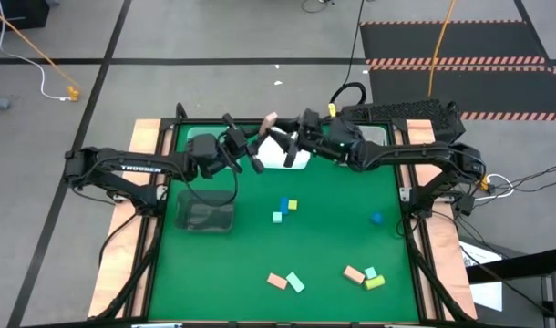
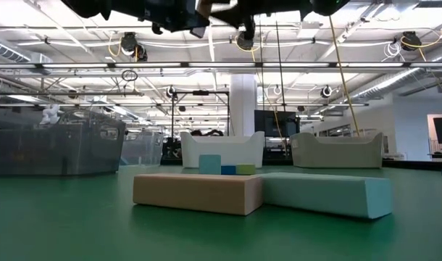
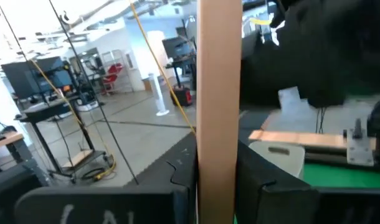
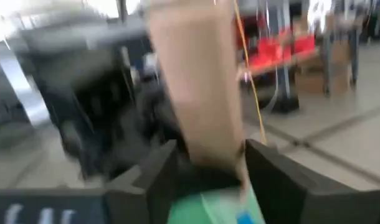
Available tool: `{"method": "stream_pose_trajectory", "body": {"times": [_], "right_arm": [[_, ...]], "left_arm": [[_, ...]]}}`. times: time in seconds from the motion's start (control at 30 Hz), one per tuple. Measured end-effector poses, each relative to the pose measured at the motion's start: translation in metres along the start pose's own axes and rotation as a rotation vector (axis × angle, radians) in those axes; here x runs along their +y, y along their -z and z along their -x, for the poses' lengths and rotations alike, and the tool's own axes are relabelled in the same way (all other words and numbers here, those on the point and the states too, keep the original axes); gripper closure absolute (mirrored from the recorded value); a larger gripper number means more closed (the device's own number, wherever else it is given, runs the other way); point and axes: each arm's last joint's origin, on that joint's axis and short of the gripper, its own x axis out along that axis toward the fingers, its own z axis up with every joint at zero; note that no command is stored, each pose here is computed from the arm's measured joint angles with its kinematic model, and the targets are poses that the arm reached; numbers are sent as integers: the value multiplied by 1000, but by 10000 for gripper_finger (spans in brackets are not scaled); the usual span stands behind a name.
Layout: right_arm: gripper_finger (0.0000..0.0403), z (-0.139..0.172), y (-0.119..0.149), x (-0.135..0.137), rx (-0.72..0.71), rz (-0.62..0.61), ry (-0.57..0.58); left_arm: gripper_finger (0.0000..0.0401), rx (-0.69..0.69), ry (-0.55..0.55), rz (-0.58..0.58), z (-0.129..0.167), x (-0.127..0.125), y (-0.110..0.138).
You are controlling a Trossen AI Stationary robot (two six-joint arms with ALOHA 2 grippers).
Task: Sort & place blocks by color
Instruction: Put the light brown block into the black bin
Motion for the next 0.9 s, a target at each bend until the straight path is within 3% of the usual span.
{"method": "stream_pose_trajectory", "body": {"times": [0.23, 0.47, 0.57, 0.77, 0.9], "right_arm": [[157, 18, 5, -3, 244, 33, 63], [135, 59, -4, -6, 507, 46, 144], [141, 76, -1, -9, 642, 10, 202], [153, 103, 11, -15, 901, -71, 321], [157, 115, 23, -16, 1071, -177, 397]], "left_arm": [[342, 94, -1, -18, 2, -4, 8], [342, 271, 17, -20, 19, 3, 13], [342, 405, 59, -1, 35, 9, 18], [342, 777, 242, 240, 77, 13, 32], [342, 1087, 247, 305, 108, 12, 44]]}}
